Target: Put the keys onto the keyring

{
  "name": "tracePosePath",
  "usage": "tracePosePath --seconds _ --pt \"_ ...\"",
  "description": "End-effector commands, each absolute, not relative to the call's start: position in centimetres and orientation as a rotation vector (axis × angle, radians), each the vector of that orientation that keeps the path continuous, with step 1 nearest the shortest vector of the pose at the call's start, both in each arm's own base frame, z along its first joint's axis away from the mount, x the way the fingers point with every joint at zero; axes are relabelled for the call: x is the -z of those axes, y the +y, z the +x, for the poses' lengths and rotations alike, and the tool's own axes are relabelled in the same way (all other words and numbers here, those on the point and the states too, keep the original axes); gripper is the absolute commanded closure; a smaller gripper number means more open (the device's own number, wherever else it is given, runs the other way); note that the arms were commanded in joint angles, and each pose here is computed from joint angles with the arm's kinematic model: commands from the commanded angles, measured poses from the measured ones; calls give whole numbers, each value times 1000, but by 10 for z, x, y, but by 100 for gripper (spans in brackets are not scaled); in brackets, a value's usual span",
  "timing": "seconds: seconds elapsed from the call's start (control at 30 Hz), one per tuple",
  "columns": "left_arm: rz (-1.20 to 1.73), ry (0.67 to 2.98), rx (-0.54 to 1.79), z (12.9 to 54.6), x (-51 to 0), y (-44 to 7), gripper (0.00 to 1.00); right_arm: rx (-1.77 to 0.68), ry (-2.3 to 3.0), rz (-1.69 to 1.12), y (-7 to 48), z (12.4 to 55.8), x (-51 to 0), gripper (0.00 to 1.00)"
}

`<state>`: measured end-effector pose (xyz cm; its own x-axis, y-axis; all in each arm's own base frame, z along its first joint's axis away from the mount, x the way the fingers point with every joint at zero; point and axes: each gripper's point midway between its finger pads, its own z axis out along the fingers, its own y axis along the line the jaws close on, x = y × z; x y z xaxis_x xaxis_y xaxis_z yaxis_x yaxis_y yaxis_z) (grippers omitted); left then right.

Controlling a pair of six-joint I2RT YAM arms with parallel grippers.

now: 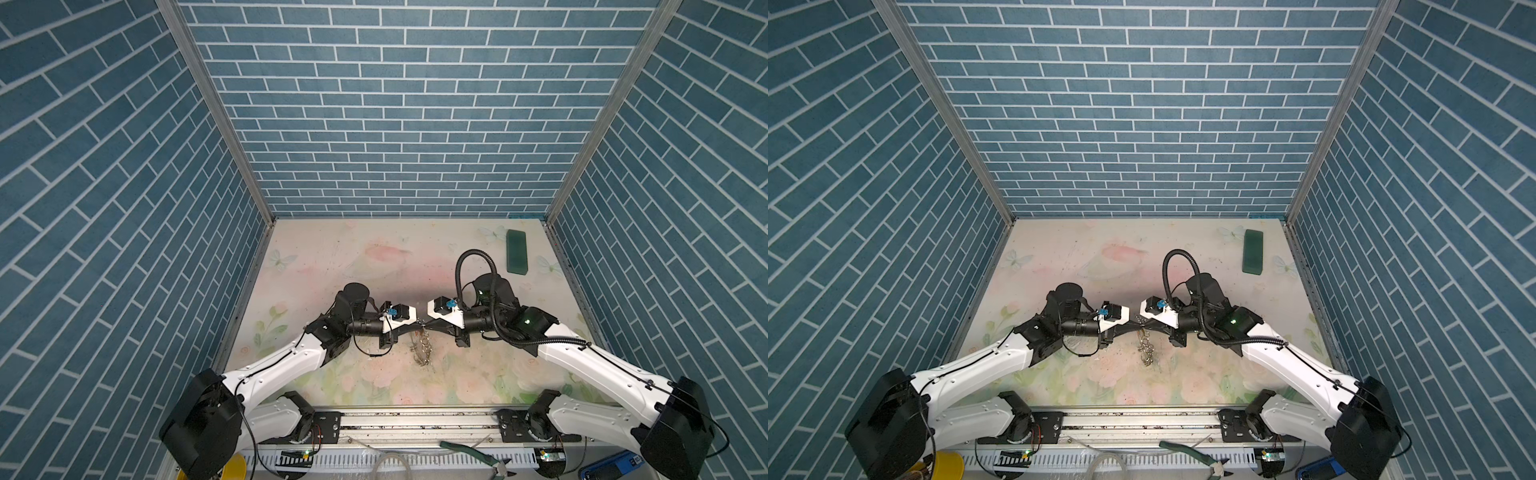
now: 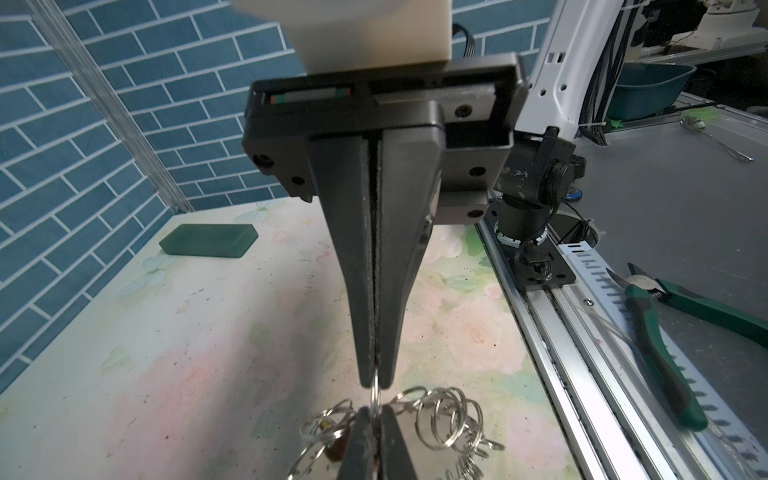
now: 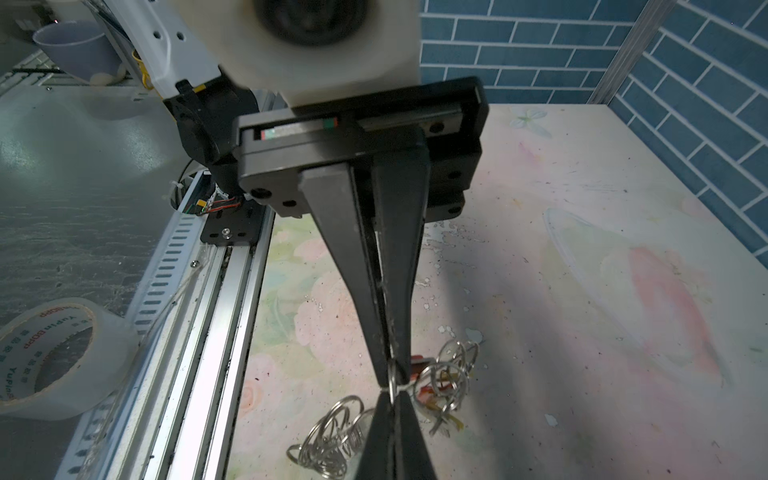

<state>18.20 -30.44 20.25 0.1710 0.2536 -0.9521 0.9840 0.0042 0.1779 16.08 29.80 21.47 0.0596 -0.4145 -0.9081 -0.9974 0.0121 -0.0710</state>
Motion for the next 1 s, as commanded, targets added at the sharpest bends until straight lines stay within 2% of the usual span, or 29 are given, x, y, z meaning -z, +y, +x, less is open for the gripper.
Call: tracePosePath --seconds 0.0,0.37,0.6,0.97 --pt "1440 1260 942 178 -204 -303 87 -976 1325 -1427 299 160 -246 100" --pt "1410 1244 934 180 -207 -301 81 -1066 1230 -1334 305 159 -247 100" --pt "1407 1255 931 181 -206 -301 90 -1050 1187 -1291 303 160 -252 100" --pt "1404 1259 929 182 -205 -301 89 -1065 1133 -1188 303 166 -264 100"
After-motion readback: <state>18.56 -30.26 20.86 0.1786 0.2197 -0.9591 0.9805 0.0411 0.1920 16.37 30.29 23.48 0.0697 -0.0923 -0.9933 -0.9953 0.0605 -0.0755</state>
